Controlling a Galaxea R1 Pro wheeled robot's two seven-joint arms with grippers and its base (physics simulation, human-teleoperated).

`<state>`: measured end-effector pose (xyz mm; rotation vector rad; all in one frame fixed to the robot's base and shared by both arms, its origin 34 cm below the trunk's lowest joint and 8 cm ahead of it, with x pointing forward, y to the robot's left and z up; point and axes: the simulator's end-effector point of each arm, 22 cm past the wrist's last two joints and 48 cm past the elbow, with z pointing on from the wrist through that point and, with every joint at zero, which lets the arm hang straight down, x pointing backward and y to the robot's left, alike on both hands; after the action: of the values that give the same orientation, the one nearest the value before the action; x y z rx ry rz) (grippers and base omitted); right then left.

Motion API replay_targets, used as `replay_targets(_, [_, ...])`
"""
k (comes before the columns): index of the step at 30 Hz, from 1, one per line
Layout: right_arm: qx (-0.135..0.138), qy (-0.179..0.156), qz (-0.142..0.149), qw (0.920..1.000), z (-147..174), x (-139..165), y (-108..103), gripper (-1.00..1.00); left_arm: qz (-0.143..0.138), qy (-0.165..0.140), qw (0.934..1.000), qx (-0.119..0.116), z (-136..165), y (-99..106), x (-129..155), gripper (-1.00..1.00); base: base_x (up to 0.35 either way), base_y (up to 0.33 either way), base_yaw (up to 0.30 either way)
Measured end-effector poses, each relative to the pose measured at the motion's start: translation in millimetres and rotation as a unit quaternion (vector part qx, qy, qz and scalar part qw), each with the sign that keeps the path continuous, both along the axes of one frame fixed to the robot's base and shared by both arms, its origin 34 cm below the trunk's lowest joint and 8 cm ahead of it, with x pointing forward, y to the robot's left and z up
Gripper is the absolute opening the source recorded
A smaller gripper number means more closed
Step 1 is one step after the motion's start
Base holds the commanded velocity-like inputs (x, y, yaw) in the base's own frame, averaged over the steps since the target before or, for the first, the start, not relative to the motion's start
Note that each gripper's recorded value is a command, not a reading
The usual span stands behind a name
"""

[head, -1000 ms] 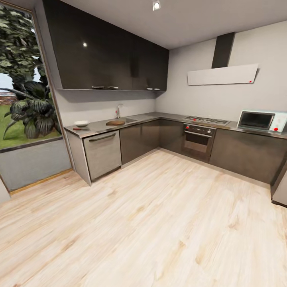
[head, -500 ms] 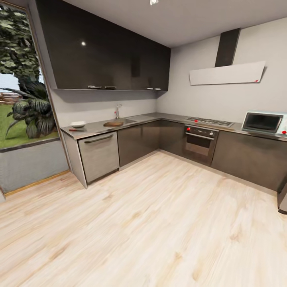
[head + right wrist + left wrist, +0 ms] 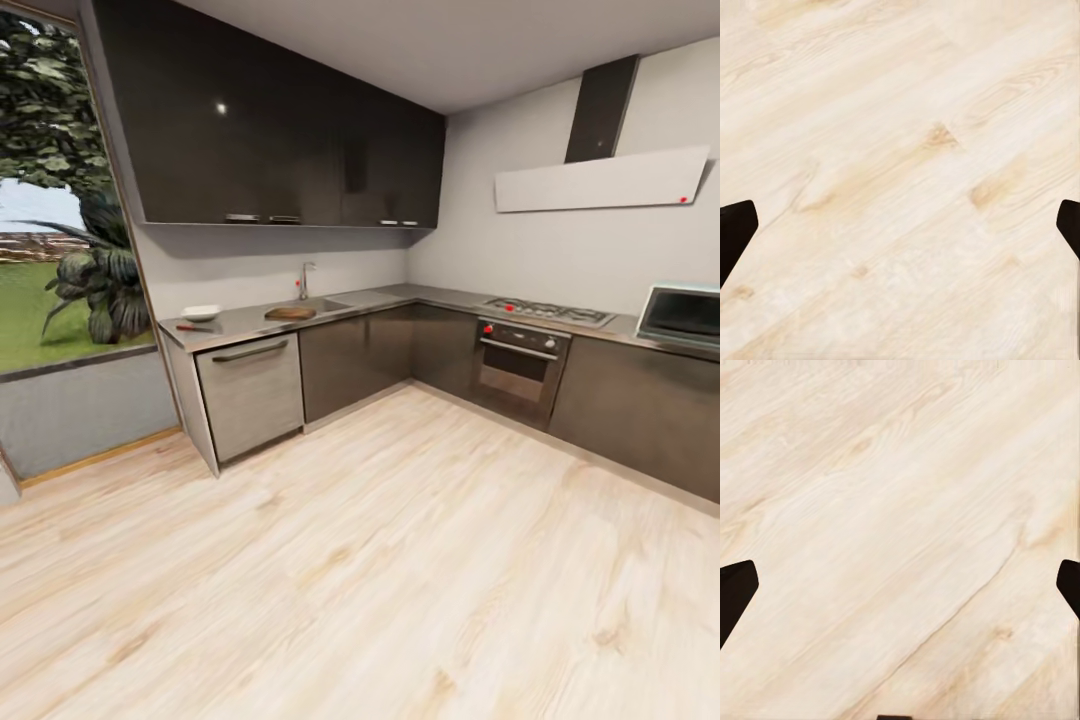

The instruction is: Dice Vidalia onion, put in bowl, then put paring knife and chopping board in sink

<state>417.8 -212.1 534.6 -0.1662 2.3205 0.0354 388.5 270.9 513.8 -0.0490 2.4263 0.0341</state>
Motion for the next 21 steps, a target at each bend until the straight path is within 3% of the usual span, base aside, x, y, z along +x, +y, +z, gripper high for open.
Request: replay_targets(21, [0.0, 0.0, 0.001, 1.0, 0.0, -0.2, 0.7, 1.0, 0.0, 0.001, 1.0, 0.001, -0.3, 0.9, -0.5, 1.0, 0.249, -0.229, 0.019])
